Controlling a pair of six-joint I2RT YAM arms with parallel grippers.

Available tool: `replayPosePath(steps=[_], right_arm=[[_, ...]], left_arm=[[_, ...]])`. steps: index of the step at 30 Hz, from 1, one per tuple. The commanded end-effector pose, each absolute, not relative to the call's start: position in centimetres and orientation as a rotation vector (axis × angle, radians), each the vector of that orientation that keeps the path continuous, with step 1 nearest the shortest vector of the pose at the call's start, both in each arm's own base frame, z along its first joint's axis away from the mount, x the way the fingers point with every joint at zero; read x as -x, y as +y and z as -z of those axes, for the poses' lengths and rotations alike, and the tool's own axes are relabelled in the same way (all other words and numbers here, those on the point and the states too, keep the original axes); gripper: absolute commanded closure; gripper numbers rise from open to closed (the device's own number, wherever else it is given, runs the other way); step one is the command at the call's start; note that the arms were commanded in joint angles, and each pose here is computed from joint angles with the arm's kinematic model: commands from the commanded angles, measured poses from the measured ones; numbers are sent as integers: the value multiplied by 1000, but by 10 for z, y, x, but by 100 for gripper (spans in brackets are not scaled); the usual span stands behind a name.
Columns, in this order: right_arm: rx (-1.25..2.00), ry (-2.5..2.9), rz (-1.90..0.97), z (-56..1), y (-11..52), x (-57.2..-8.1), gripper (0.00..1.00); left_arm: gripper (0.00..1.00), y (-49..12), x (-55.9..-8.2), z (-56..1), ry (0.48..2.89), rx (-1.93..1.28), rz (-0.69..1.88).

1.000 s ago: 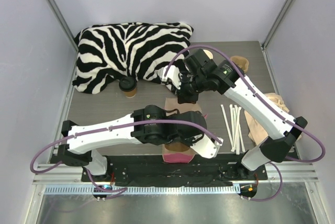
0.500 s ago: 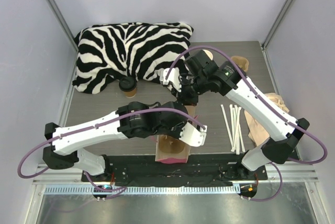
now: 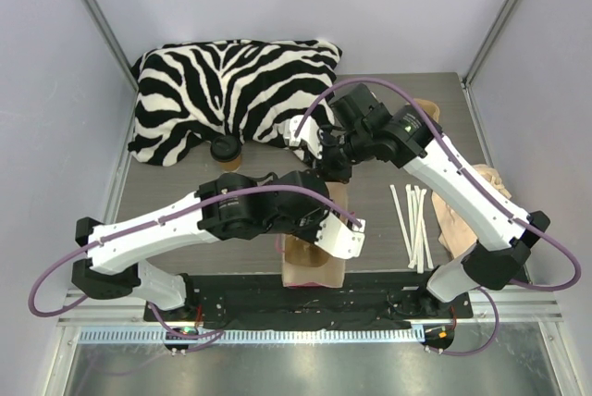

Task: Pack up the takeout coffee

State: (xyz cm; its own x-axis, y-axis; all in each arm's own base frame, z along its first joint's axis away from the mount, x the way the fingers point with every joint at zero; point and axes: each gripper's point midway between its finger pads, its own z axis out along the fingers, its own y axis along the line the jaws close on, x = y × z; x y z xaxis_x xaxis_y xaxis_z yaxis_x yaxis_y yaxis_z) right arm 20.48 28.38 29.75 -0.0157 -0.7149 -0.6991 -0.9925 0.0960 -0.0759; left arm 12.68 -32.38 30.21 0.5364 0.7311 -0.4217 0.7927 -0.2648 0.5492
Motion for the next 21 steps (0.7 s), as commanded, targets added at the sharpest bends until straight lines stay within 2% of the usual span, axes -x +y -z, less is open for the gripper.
replayPosePath(steps=[1, 13, 21], right_arm=[[1656, 1722, -625, -319, 288, -199, 99], [1645, 1742, -654, -316, 290, -191, 99], [1661, 1728, -673, -314, 292, -189, 99]], left_arm=[[100, -325, -128, -296, 1224, -2048, 101], [100, -328, -126, -271, 1311, -2006, 162], [100, -326, -142, -259, 1377, -1935, 231]])
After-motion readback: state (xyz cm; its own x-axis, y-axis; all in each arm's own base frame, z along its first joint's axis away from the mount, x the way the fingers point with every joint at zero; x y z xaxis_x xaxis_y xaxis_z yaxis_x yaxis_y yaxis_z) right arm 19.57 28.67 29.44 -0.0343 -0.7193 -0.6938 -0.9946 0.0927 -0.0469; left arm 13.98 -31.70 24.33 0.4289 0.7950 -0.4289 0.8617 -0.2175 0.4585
